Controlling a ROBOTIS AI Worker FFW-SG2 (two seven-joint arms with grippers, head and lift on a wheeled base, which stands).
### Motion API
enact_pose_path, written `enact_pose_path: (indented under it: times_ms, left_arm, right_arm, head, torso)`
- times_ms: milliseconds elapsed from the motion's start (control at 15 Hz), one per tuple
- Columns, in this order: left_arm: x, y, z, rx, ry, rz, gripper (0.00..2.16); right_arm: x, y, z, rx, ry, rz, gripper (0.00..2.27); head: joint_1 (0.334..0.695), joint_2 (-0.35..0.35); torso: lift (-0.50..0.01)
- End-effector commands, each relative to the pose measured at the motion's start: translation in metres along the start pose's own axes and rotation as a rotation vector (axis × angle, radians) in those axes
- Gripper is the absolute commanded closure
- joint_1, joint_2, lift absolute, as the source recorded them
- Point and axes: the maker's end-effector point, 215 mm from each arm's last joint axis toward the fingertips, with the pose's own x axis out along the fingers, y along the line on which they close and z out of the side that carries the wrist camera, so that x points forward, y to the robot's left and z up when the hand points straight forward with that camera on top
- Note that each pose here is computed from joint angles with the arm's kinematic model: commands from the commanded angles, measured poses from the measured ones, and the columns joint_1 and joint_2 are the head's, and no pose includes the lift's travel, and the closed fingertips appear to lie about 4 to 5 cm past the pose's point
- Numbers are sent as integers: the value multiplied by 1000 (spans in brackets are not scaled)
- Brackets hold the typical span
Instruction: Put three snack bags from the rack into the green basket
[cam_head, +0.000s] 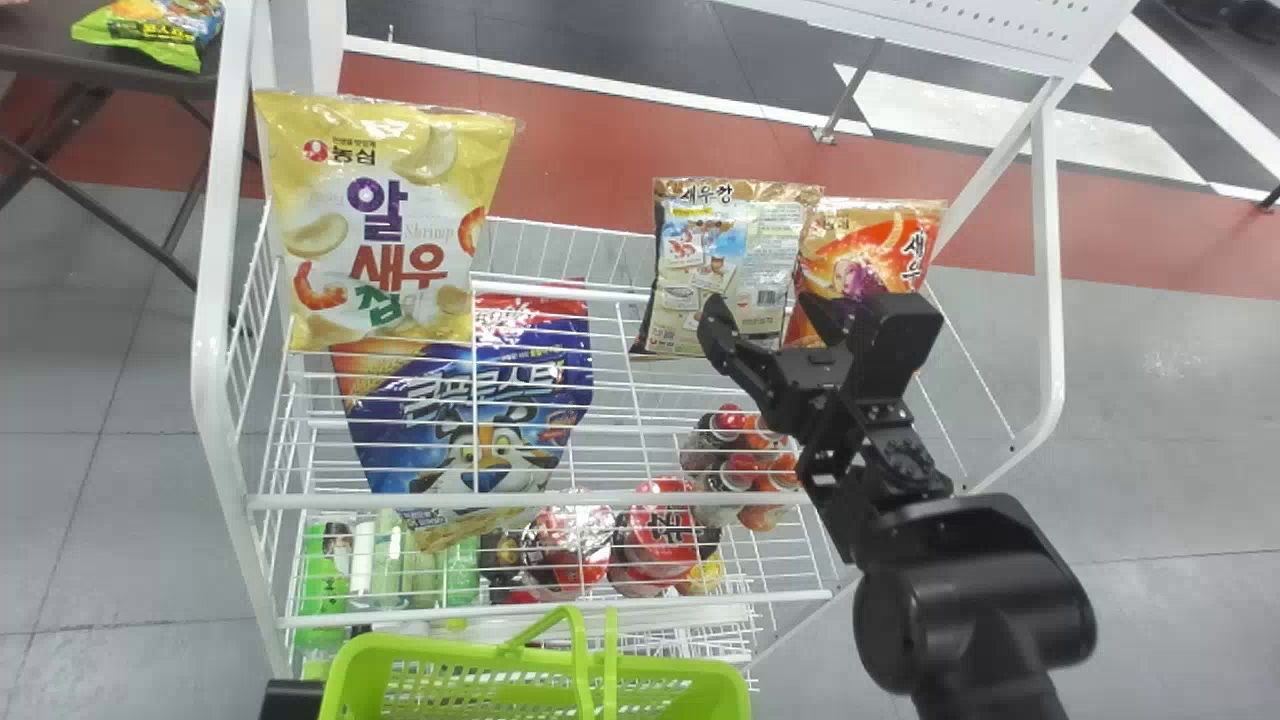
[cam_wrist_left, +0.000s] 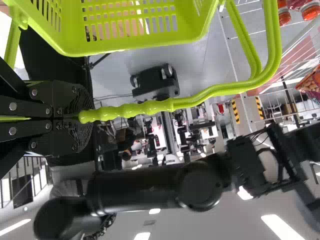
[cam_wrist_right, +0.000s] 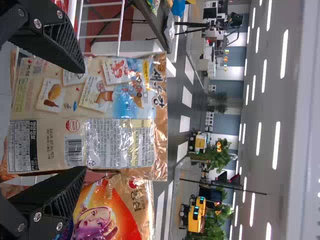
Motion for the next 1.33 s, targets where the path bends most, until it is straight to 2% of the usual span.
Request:
enact_pose_path:
  times_ms: [0, 200, 333, 400, 467, 533, 600, 867, 1067, 1267]
  left_arm:
    - [2, -1, 1, 2, -5, -10, 1386]
    - [2, -1, 2, 1, -7, -18, 1386]
    - [2, -3, 2, -1, -9, -33, 1386]
    - [1, -2, 1, -3, -11, -33, 1386]
    - [1, -2, 2, -1, -13, -38, 1386]
    - [2, -2, 2, -3, -13, -38, 1386]
    - [2, -2, 1, -3, -12, -39, 1386]
    - [2, -3, 2, 8, -18, -36, 1386]
    - [4, -4, 0, 9, -13, -38, 1386]
    - [4, -4, 1, 9, -14, -38, 1386]
  right_arm:
    - [20, 15, -2, -5, 4, 24, 140]
    - [37, 23, -6, -7, 11, 32, 157]
    - [47, 17, -8, -6, 16, 23, 289]
    - [50, 15, -7, -13, 16, 17, 468]
    - [50, 13, -7, -14, 16, 16, 1261]
    - [49, 12, -3, -7, 8, 20, 2152]
    - [45, 13, 1, -2, -6, 37, 2246]
    - [18, 17, 36, 1, -84, 76, 2246]
    - [1, 9, 32, 69, -39, 106, 2246]
    - [-25, 7, 49, 52, -82, 105, 2246]
  head:
    - [695, -350]
    - [695, -350]
    - [695, -350]
    - [695, -350]
    - [695, -350]
    - [695, -350]
    - [695, -350]
    - [695, -350]
    - [695, -350]
    - [695, -350]
  torso:
    - [0]
    - [0]
    - [0]
    - [0]
    - [0]
    - [0]
    - [0]
    - [0]
    - [0]
    - [0]
